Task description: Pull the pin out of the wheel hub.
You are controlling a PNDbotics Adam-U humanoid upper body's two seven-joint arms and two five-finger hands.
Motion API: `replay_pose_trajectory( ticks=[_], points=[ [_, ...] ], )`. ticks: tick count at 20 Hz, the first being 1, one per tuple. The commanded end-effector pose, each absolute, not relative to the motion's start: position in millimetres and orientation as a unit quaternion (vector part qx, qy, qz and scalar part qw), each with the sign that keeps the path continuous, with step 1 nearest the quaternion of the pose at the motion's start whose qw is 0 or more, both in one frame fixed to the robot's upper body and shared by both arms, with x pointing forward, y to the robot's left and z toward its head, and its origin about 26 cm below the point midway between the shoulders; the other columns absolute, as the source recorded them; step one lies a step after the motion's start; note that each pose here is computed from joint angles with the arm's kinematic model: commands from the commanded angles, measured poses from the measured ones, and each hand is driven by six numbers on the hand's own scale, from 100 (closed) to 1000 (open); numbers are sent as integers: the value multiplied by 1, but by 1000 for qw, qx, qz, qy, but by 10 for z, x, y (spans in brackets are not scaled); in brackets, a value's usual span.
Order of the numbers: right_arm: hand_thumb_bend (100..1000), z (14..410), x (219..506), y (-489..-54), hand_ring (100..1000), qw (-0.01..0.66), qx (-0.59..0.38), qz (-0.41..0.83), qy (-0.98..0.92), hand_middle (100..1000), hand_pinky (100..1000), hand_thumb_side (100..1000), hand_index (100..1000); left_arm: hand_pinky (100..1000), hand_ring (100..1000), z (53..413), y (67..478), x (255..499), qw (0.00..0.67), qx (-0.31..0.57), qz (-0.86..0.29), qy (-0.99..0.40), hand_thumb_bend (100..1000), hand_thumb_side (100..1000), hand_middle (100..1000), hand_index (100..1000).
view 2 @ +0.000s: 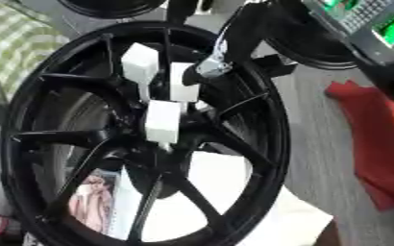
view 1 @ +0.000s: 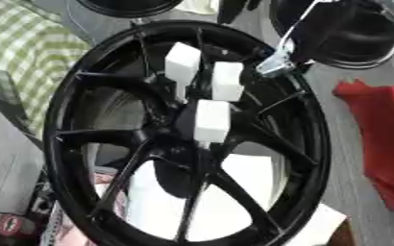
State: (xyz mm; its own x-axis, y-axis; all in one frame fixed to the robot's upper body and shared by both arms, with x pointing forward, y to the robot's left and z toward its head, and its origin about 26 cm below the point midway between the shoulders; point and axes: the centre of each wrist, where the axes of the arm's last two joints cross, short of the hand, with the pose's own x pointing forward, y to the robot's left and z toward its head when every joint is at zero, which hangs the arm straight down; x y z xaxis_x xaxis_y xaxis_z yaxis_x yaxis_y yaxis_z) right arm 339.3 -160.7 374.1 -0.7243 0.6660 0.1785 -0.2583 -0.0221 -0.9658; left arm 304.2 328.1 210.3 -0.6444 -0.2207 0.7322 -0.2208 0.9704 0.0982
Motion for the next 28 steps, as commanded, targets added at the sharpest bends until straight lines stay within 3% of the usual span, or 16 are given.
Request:
replay_pose_trajectory(
  ticks=[1, 7, 18, 28],
  points=[
    [620, 3826, 3287, -1639, 828, 350, -159, 683, -621, 709, 834, 364, 786, 725, 681, 2197, 3298, 3023, 392, 126, -8, -911, 100, 865, 671, 797],
    [635, 3789, 3144, -1651, 828, 400, -129, 648, -635, 711, 841, 357, 804, 725, 680, 2193, 3304, 3020, 393, 127, -5, -911, 100, 866, 671, 797],
    [586, 3699, 2890, -1688, 829, 414, -176, 579, -680, 708, 848, 314, 801, 726, 680, 2180, 3294, 3021, 394, 124, -4, -911, 100, 871, 671, 798],
    [575, 3585, 2986, -1753, 836, 424, -148, 572, -686, 718, 862, 282, 812, 727, 680, 2182, 3278, 3026, 393, 120, -3, -912, 100, 873, 671, 798]
  ],
)
